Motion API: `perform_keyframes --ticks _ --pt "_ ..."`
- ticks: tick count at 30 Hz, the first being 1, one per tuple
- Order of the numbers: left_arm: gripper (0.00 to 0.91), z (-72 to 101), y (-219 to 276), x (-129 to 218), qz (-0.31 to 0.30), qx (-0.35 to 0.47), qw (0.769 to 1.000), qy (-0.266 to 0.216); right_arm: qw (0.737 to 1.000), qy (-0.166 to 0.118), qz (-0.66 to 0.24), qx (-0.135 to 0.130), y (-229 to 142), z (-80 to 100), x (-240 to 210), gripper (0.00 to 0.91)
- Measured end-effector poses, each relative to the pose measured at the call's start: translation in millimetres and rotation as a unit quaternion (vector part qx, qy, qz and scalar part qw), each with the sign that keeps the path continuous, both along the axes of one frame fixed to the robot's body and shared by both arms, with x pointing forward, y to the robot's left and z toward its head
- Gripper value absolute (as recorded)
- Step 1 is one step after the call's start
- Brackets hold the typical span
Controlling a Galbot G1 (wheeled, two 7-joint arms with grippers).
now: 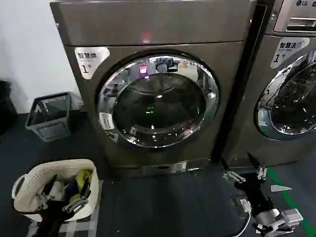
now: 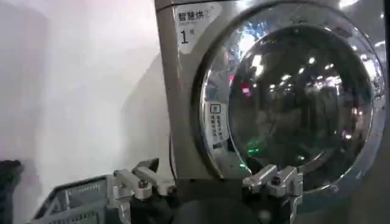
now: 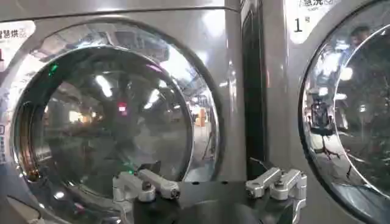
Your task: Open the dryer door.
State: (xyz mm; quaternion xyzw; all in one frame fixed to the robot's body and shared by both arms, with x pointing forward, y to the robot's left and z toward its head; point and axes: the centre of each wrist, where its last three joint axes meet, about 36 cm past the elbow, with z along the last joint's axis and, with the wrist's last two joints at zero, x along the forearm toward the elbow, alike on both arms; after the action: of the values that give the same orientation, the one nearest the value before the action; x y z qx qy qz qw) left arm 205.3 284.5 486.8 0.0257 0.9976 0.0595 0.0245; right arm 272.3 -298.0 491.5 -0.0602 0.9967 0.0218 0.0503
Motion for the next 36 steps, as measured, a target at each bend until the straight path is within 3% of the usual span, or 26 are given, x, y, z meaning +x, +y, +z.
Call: perform_keyframes --ticks 10,25,36 --pt "0.907 1.4 -1 0 -0.002 0.002 1.0 -0.001 0.999 0.017 0.051 -0.004 -5 4.8 17 0.907" --pt "0.907 4.9 -2 -2 -0.005 0.01 1.0 -0.002 0.987 0.003 0.162 -0.015 1 10.7 71 0.907" --pt "0.907 7.7 -4 -4 -0.006 0.014 1.0 -0.003 0.969 0.006 0.247 -0.018 11 5.5 116 0.907"
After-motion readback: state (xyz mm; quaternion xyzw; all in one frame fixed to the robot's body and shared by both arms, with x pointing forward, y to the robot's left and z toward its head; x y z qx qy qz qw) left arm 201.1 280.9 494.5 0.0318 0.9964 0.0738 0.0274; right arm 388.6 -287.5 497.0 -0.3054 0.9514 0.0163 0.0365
